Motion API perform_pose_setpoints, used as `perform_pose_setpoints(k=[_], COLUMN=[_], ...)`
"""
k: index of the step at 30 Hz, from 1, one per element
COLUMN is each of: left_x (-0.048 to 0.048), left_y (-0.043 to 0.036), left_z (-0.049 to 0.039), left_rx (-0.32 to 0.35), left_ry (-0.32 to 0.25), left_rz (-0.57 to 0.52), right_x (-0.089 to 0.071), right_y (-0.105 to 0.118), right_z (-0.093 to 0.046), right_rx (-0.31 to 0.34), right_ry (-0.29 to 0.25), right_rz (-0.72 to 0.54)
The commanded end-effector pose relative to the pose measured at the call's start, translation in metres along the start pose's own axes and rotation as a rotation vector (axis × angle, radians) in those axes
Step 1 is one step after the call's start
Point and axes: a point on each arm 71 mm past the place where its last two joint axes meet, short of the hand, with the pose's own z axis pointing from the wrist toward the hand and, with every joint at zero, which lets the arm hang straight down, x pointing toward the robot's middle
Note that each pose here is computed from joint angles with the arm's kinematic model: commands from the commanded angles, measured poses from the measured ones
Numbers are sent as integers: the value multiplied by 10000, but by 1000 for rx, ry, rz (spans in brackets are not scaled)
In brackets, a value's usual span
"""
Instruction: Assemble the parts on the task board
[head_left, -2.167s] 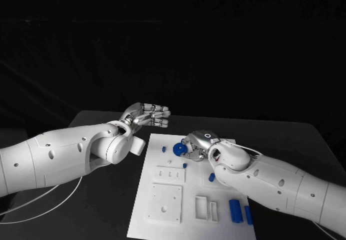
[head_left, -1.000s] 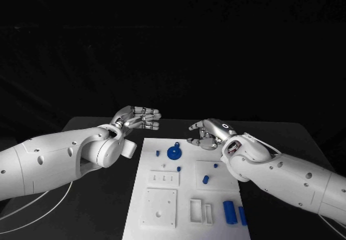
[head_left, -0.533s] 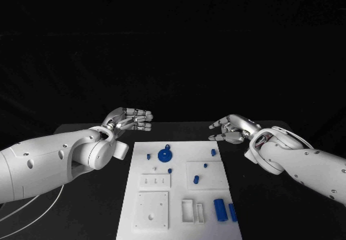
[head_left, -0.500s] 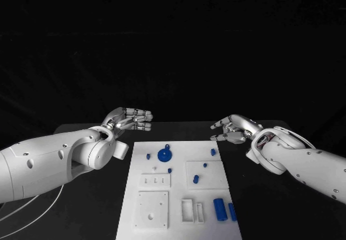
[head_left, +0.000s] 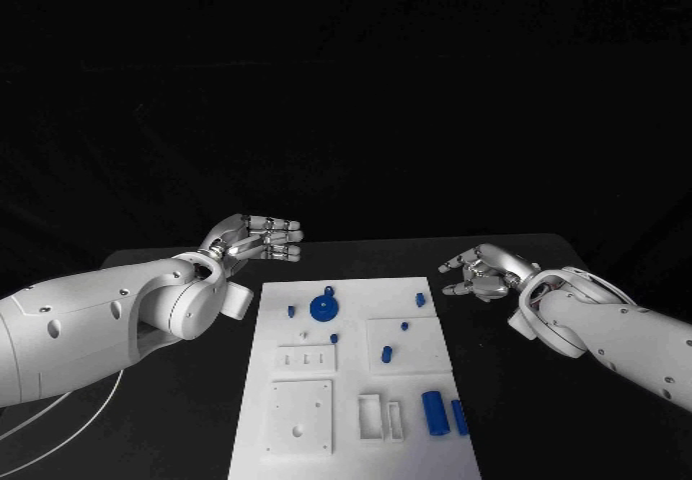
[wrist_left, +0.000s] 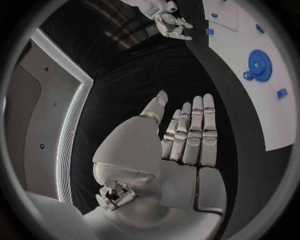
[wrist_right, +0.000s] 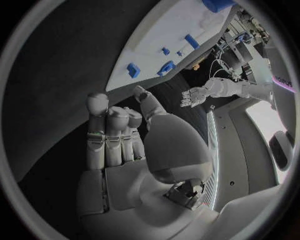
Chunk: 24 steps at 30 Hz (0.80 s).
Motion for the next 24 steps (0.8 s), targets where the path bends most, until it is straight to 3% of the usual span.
perform_pose_setpoints(k=[1,16,24], left_x=[82,141,147], left_y=[-30,-21,-20], left_z=[-4,-16,-22], left_rx=[48,52,50], left_ry=[82,116,123], left_rz=[-17,-16,-10], right_x=[77,335,396], right_y=[-43,-127,-110], right_z=[6,32,45], right_rx=[-9,12,5], right_ry=[32,67,70], right_rz=[25,44,49])
